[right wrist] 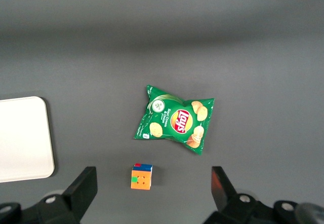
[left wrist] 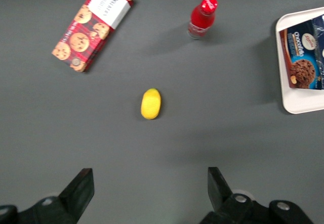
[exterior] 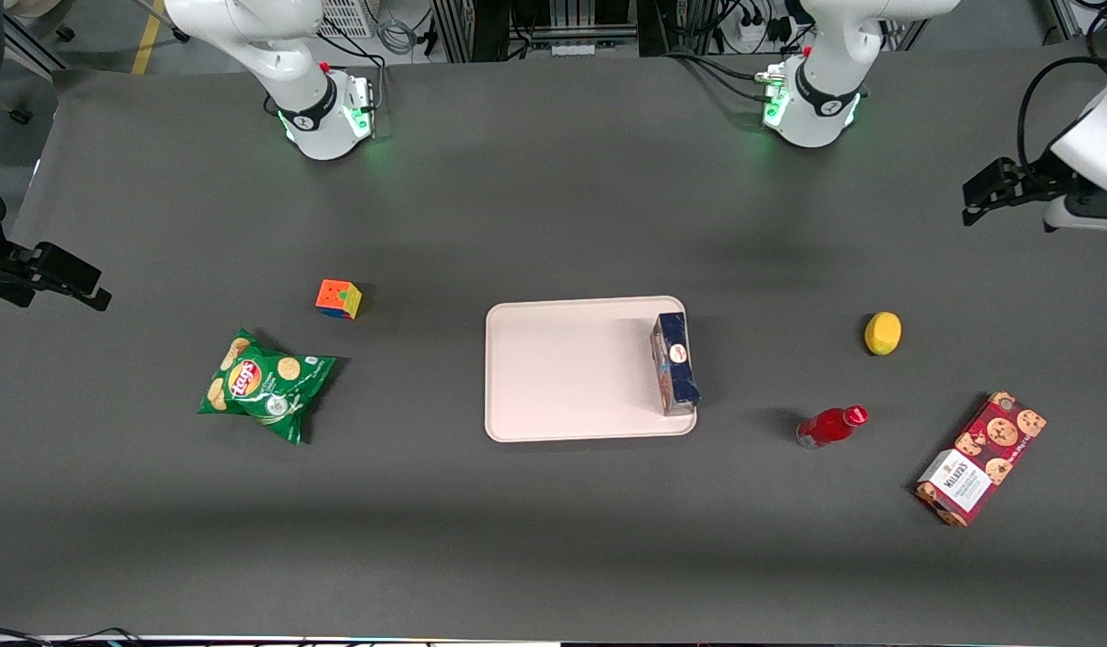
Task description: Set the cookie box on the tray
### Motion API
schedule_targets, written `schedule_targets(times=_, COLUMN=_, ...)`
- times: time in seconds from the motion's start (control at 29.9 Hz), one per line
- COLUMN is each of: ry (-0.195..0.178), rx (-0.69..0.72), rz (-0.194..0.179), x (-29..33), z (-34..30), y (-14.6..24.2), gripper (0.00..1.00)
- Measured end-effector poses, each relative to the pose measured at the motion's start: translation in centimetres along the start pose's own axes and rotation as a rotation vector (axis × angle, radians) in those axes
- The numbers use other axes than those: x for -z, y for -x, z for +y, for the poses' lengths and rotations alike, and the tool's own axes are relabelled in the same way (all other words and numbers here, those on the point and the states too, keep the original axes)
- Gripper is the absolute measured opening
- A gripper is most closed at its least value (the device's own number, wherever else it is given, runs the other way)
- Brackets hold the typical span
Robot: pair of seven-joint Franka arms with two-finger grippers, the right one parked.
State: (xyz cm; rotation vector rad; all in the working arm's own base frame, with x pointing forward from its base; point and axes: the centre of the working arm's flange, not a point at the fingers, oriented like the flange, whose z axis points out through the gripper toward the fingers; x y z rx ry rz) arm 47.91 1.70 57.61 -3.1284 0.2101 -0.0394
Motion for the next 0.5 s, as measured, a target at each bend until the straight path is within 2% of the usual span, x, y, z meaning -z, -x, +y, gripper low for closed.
schedule_targets(times=0.5, ry=0.002, rx=-0.011, rz=0.022, x=1.4, z=0.7, y=0.2, gripper=1.00)
